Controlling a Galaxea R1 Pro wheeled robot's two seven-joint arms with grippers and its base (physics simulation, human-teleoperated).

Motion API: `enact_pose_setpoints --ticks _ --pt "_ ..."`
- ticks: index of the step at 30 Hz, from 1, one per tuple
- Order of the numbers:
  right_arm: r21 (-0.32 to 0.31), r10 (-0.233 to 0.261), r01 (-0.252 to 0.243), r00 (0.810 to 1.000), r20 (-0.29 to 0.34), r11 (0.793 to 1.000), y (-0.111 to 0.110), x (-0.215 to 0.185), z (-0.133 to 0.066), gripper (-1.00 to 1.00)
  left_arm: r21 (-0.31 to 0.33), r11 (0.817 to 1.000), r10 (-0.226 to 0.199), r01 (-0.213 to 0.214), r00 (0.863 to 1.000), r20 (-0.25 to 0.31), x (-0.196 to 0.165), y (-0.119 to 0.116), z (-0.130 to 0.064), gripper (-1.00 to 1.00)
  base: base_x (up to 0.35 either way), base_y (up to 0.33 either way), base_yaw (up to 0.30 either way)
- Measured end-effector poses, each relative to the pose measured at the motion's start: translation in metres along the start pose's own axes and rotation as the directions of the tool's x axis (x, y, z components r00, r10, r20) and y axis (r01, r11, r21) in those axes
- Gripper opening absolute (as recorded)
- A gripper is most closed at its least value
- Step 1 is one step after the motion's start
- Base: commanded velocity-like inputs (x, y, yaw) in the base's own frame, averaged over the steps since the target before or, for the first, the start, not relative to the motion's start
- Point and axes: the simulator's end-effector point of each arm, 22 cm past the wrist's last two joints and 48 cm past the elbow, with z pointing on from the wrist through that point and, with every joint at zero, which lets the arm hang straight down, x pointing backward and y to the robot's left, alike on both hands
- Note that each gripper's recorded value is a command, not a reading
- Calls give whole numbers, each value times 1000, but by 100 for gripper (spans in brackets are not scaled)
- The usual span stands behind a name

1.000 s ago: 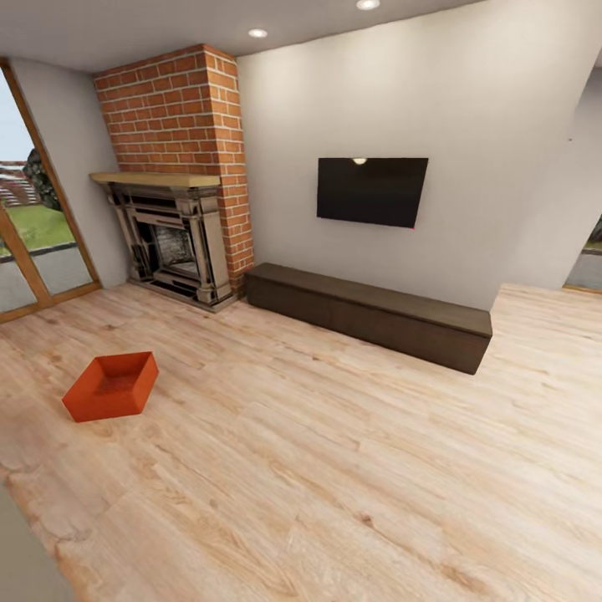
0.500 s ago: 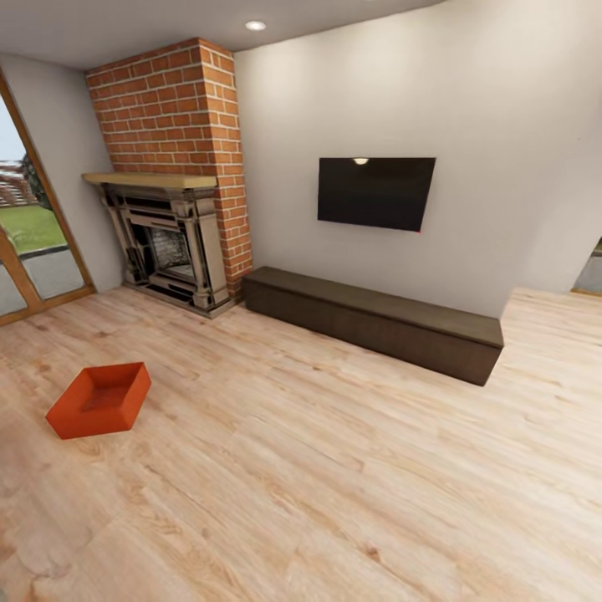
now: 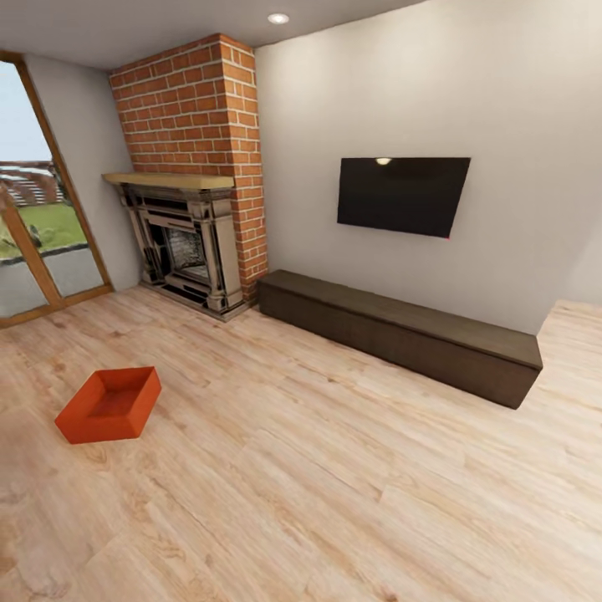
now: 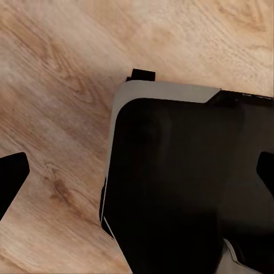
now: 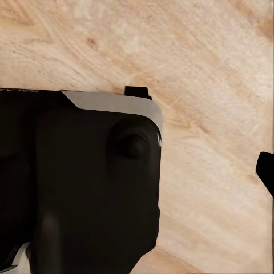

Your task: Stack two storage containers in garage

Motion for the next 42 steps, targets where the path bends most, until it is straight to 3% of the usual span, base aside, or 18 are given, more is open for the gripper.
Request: enact_pose_setpoints --ticks 9,42 --pt "0 0 0 1000 0 1000 0 0 0 100 0 1000 0 0 1000 0 0 0 0 100 325 0 140" --pt "0 1 -1 1000 0 1000 0 0 0 100 0 1000 0 0 1000 0 0 0 0 100 325 0 2"
